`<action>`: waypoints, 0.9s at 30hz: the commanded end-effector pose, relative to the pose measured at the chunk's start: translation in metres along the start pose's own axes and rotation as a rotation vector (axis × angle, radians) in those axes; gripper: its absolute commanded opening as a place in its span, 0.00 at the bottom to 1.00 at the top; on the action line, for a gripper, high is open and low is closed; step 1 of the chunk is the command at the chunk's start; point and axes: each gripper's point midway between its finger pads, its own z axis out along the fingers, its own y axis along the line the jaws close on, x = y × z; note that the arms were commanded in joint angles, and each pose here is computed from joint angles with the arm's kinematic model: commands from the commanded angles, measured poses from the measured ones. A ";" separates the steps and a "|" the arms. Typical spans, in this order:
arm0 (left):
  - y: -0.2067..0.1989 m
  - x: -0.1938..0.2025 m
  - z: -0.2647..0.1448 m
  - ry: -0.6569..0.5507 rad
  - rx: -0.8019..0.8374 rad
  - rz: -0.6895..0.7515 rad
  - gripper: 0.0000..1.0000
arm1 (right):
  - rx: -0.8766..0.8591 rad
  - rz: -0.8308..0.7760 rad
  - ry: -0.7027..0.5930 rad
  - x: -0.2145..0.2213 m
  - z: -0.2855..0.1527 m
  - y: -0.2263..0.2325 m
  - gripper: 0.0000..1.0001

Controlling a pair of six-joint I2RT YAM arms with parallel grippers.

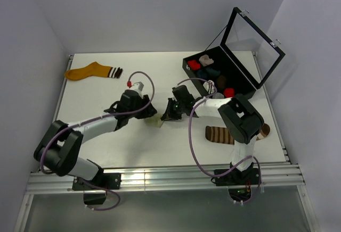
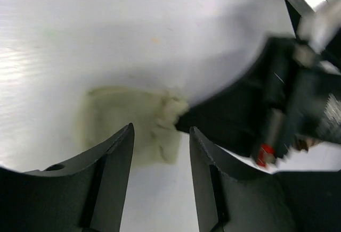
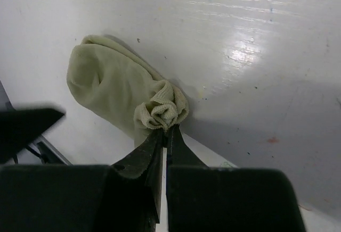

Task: Roll the socks
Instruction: Roll the sock at the center of the board.

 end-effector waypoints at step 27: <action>-0.036 0.058 0.012 -0.137 -0.332 0.556 0.41 | 0.072 0.030 0.104 0.017 0.005 -0.012 0.00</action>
